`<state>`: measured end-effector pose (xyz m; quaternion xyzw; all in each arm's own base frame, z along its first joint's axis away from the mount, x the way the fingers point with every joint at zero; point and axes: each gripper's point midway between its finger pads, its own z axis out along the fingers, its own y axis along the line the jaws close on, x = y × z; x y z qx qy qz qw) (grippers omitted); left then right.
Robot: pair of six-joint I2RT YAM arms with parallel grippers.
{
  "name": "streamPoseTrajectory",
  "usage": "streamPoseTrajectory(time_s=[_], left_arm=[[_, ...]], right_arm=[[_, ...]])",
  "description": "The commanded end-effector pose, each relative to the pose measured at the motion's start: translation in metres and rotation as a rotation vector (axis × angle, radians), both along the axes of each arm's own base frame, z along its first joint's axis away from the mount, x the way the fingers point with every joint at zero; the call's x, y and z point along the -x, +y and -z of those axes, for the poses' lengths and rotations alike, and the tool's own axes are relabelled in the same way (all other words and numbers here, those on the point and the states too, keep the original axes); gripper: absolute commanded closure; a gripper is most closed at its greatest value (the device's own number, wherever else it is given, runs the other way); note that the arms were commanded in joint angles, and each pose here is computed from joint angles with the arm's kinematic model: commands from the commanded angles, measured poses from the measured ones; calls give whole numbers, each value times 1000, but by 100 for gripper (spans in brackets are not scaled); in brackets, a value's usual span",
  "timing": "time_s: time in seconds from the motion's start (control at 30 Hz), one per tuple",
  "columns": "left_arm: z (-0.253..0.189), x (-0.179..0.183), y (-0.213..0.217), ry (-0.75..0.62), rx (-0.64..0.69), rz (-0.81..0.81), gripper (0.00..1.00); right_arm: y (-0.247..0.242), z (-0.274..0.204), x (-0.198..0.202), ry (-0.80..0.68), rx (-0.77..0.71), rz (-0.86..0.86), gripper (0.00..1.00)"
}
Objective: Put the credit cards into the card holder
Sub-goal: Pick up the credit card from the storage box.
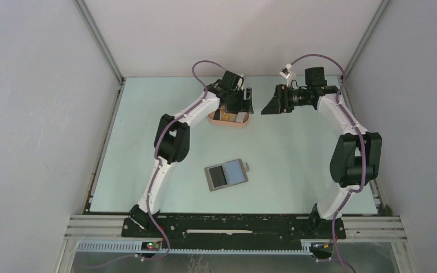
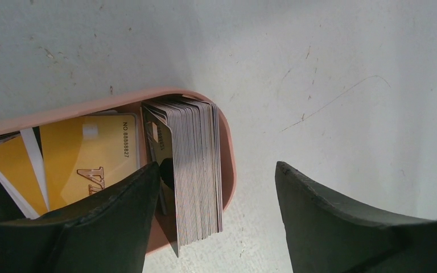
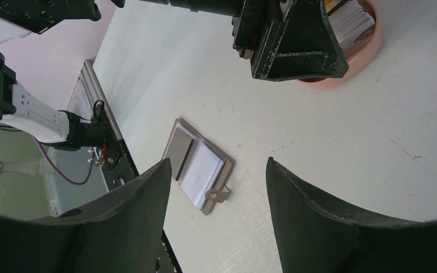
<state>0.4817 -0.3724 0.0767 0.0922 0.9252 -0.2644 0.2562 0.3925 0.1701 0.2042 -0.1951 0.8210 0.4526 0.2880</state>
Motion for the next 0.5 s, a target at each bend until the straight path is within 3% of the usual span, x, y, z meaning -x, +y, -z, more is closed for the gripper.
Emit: streamPoseTrajectory(time_s=[0.0, 0.27, 0.47], left_arm=[[-27, -5, -8, -76, -14, 16, 22], [-39, -5, -10, -93, -1, 22, 26], [-35, -5, -10, -82, -4, 22, 40]], right_arm=[[-1, -8, 0, -18, -19, -7, 30], [-1, -9, 0, -18, -21, -5, 30], [-2, -11, 0, -22, -24, -6, 30]])
